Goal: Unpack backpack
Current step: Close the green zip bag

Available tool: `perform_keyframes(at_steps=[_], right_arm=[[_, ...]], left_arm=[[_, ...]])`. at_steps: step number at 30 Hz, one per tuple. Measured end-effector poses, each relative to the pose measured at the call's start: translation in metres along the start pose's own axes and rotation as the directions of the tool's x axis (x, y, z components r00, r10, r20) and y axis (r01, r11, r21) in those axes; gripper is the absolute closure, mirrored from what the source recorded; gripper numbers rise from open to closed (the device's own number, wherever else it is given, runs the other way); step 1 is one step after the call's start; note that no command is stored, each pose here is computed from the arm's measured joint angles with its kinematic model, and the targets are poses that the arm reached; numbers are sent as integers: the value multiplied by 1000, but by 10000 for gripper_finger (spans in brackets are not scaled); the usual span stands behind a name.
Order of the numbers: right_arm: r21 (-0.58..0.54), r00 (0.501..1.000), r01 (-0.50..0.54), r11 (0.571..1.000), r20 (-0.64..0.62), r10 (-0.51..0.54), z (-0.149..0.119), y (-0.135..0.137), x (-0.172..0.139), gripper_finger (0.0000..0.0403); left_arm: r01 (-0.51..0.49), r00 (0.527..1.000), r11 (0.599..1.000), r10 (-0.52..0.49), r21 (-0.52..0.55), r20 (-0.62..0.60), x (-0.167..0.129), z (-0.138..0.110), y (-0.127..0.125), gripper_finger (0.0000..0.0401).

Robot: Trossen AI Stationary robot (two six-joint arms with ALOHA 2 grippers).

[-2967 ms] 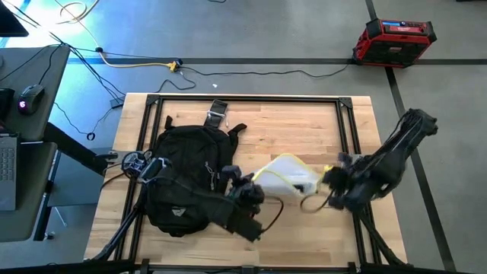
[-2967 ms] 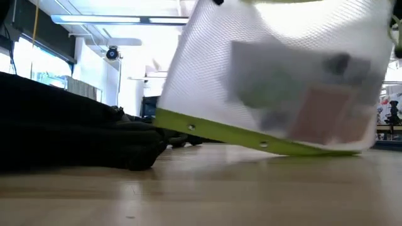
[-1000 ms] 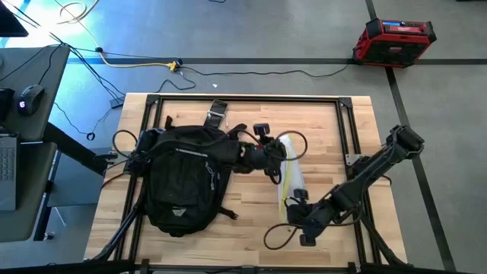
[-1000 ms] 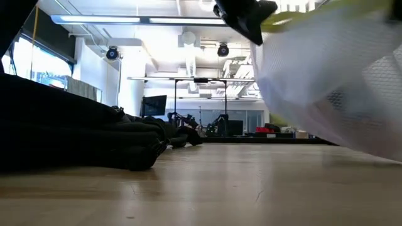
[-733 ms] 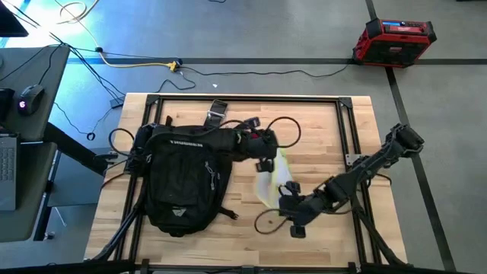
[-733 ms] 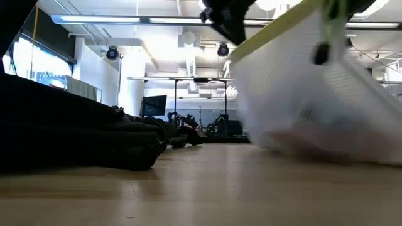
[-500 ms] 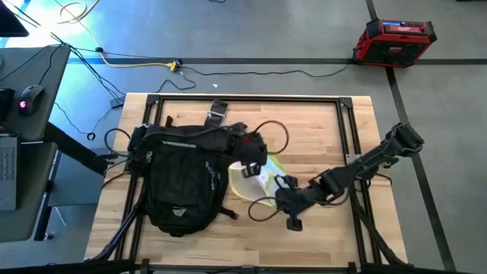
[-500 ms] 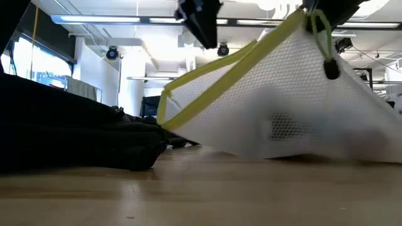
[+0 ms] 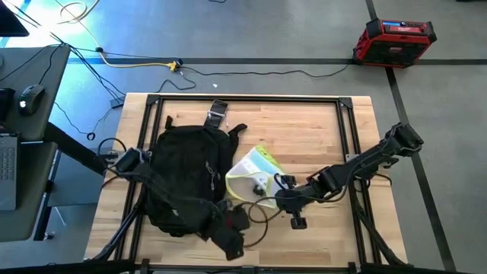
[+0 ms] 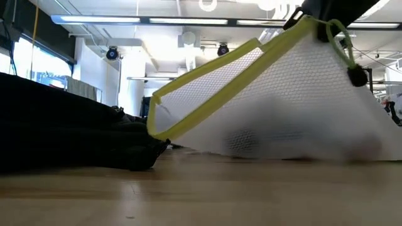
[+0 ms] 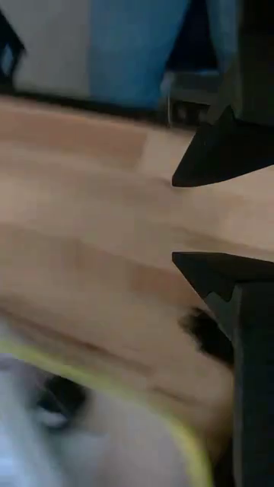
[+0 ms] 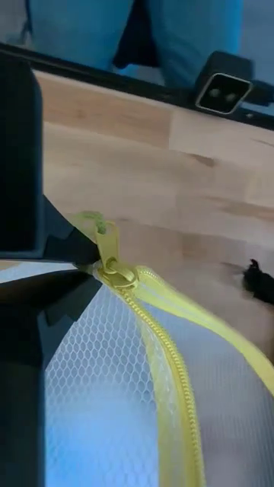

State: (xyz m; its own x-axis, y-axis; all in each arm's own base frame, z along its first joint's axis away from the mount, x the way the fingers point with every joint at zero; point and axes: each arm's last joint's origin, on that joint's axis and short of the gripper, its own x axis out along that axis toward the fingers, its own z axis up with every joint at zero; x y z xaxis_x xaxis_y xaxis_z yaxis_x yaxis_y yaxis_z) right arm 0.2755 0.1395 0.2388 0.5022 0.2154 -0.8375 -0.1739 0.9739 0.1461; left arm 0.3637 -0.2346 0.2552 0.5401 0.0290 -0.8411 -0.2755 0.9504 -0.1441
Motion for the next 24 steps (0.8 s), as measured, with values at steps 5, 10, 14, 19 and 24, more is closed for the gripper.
perform_keyframes(at_steps=[5,10,14,19,24], right_arm=[[-26,999,2,1000,-33,-3,-4,3,0,361],[-102,997,-59,993,-58,53,-9,14,-1,283],[-200,977,-191,961,-130,168,-18,30,-5,244],[-258,967,131,957,-178,-180,-34,22,-8,236],[-223,913,273,936,-246,-326,-34,-2,4,236]], left_arm=[[-102,994,991,97,-87,-58,55,-37,15,280],[-52,999,990,53,-128,5,80,-35,30,291],[-68,998,990,70,-122,7,85,-28,39,300],[-23,999,990,26,-139,21,90,-20,41,308],[-92,996,989,89,-116,-24,110,-21,55,315]])
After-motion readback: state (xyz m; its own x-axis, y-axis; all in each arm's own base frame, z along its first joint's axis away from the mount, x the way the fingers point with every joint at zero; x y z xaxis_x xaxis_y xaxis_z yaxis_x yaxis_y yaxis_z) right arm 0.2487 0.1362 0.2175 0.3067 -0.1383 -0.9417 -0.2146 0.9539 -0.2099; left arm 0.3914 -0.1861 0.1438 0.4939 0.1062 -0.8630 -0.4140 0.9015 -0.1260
